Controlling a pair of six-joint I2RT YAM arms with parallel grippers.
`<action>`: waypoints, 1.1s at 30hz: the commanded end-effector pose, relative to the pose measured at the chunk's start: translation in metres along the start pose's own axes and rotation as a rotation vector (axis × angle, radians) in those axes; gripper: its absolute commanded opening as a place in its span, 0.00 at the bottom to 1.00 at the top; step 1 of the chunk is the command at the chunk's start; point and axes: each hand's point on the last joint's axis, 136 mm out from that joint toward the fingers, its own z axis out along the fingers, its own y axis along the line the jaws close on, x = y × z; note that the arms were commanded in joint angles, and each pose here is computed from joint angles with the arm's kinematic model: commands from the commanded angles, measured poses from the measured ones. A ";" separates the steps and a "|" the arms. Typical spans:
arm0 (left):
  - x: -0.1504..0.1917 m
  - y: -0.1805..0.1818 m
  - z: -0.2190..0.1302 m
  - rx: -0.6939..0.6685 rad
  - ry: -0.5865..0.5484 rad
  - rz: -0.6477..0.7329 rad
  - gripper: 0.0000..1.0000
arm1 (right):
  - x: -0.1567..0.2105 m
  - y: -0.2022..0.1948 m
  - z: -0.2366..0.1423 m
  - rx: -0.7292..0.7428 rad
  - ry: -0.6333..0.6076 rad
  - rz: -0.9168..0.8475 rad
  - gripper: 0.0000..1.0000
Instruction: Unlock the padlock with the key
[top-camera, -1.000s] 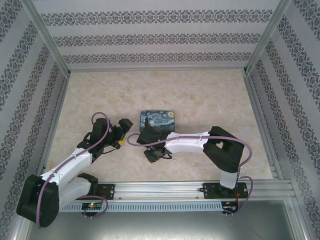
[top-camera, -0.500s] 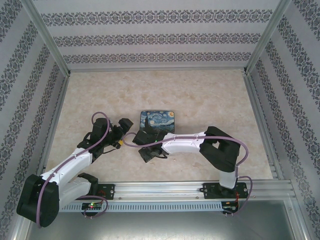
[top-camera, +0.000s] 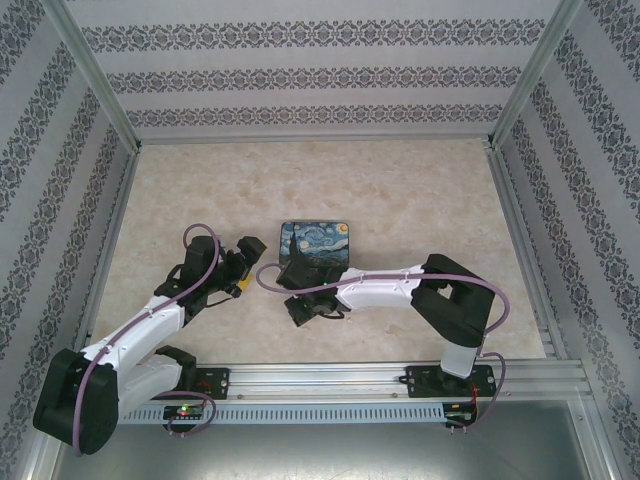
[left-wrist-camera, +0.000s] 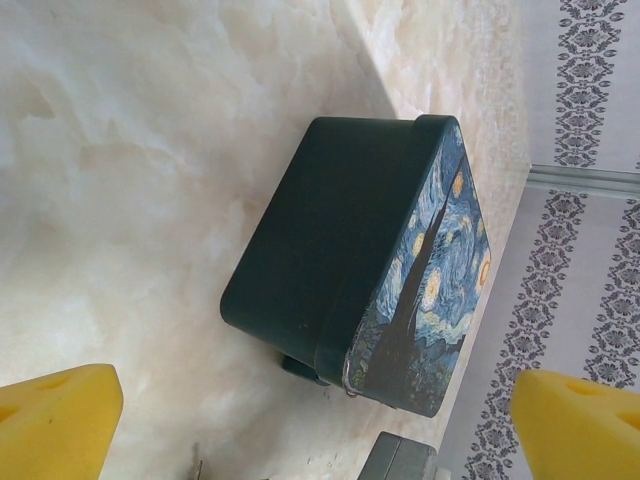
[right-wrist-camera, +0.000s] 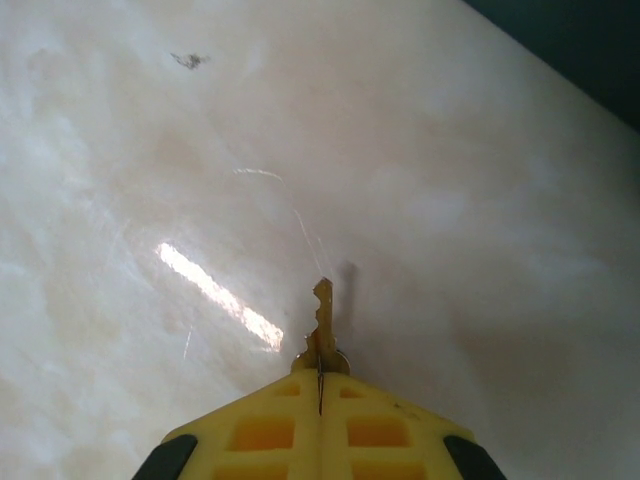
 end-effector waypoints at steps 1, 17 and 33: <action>0.000 -0.007 0.000 0.036 0.009 0.014 1.00 | 0.005 -0.003 -0.008 -0.016 0.008 0.040 0.00; 0.013 -0.008 0.006 0.045 0.061 0.026 1.00 | -0.007 -0.004 -0.031 -0.054 -0.061 0.079 0.00; 0.069 -0.003 0.039 0.035 0.209 0.073 0.75 | -0.026 0.001 -0.064 -0.084 -0.142 0.086 0.00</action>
